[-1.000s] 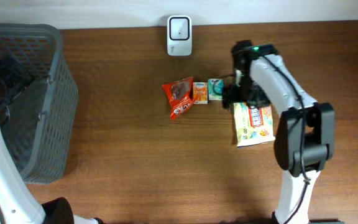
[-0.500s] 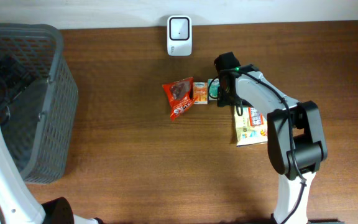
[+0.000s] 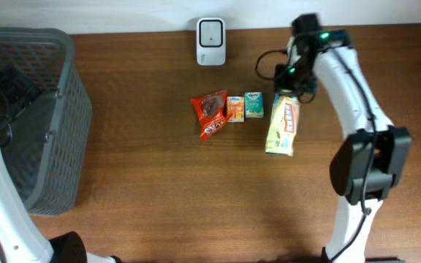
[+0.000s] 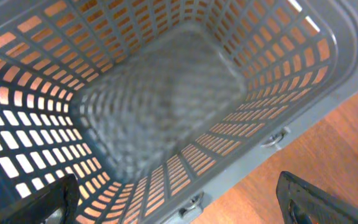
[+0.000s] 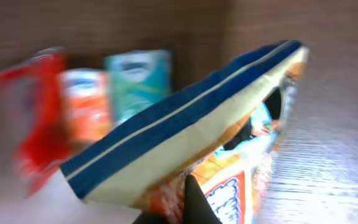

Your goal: Scan the item barcode

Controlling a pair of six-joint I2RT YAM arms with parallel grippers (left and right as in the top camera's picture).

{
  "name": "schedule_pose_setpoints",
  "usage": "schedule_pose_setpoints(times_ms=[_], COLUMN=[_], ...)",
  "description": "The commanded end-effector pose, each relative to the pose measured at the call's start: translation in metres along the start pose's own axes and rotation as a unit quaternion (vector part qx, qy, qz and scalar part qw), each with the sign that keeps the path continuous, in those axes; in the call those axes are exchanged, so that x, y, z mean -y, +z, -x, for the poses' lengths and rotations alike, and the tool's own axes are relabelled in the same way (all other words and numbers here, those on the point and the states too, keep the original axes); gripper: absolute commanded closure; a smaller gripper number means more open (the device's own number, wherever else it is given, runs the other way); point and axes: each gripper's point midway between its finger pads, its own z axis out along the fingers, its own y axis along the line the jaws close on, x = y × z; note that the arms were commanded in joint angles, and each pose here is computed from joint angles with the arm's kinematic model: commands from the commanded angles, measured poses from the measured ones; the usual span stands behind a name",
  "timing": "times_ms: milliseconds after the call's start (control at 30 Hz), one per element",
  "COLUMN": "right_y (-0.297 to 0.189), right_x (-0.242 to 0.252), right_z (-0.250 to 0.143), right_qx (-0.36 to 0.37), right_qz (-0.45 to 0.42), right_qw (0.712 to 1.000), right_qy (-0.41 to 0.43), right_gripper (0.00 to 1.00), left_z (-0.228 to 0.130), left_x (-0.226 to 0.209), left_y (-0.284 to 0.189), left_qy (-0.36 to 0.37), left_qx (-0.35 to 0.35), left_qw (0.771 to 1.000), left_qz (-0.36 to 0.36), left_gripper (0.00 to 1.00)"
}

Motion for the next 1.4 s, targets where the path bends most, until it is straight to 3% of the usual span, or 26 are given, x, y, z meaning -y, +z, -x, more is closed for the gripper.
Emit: schedule_pose_setpoints(times_ms=[0, 167, 333, 400, 433, 467, 500, 533, 633, 733, 800, 833, 900, 1000, 1067, 1167, 1267, 1367], right_y=[-0.027, -0.016, 0.027, 0.008, -0.007, -0.017, -0.025, -0.033, -0.04, -0.022, -0.013, -0.006, 0.007, 0.032, 0.07, 0.104, 0.114, 0.077], right_x=[-0.036, 0.018, 0.13, 0.158, 0.171, 0.181, 0.187, 0.186, 0.159, 0.143, 0.142, 0.131, 0.123, 0.12, 0.111, 0.082, 0.037, 0.019], right_z=[-0.009, -0.013, -0.041, -0.045, -0.048, -0.054, -0.061, -0.065, -0.073, -0.092, -0.108, -0.117, -0.137, -0.16, -0.158, -0.121, -0.082, -0.035], right_qx=[-0.015, -0.032, -0.073, -0.07, -0.071, -0.082, -0.096, -0.108, -0.148, -0.214, -0.247, -0.266, -0.304, -0.332, -0.298, -0.21, -0.143, -0.088], right_qz=[0.183, 0.205, 0.166, 0.153, 0.142, 0.115, 0.088, 0.075, 0.064, -0.052, -0.134, -0.133, -0.137, -0.131, -0.082, 0.016, 0.124, 0.141], right_qw=[0.981, 0.978, 0.973, 0.969, 0.968, 0.969, 0.97, 0.971, 0.971, 0.97, 0.954, 0.95, 0.939, 0.931, 0.946, 0.965, 0.973, 0.983], right_qy=[-0.06, 0.017, 0.142, 0.18, 0.195, 0.203, 0.203, 0.202, 0.177, 0.1, 0.109, 0.097, 0.083, 0.081, 0.1, 0.158, 0.129, 0.078], right_gripper=[0.96, 0.96, 0.95, 0.74, 0.72, 0.49, 0.11, 0.04, 0.04, 0.06, 0.05, 0.19, 0.35, 0.36, 0.36, 0.37, 0.36, 0.23], left_z=[0.001, 0.001, 0.001, 0.001, 0.001, 0.001, 0.001, 0.001, 0.001, 0.001, 0.001, 0.001, 0.001, 0.001, 0.001, 0.001, 0.001, 0.001], left_x=[-0.002, -0.002, -0.002, -0.002, -0.002, -0.002, -0.002, -0.002, -0.002, -0.002, -0.002, -0.002, -0.002, -0.002, -0.002, -0.002, -0.002, -0.002], left_y=[-0.002, -0.002, -0.002, -0.002, -0.002, -0.002, -0.002, -0.002, -0.002, -0.002, -0.002, -0.002, -0.002, -0.002, -0.002, -0.002, -0.002, -0.002], left_qy=[-0.008, -0.008, -0.008, -0.008, -0.008, -0.008, -0.008, -0.008, -0.008, -0.008, -0.008, -0.008, -0.008, -0.008, -0.008, -0.008, -0.008, -0.008], left_qx=[0.005, 0.005, 0.005, 0.005, 0.005, 0.005, 0.005, 0.005, 0.005, 0.005, 0.005, 0.005, 0.005, 0.005, 0.005, 0.005, 0.005, 0.005], left_qw=[1.0, 1.0, 1.0, 1.0, 1.0, 1.0, 1.0, 1.0, 1.0, 1.0, 1.0, 1.0, 1.0, 1.0, 1.0, 1.0, 1.0, 1.0], left_qz=[0.0, 0.0, 0.0, 0.0, 0.0, 0.0, 0.0, 0.0, 0.0, 0.0, 0.0, 0.0, 0.0, 0.0, 0.0, 0.0, 0.0, 0.0], left_gripper=[0.01, 0.01, 0.01, 0.01, 0.01, 0.01, 0.01, 0.01, 0.01, 0.01, 0.01, 0.01, 0.01, 0.01, 0.01, 0.01, 0.01, 0.01])
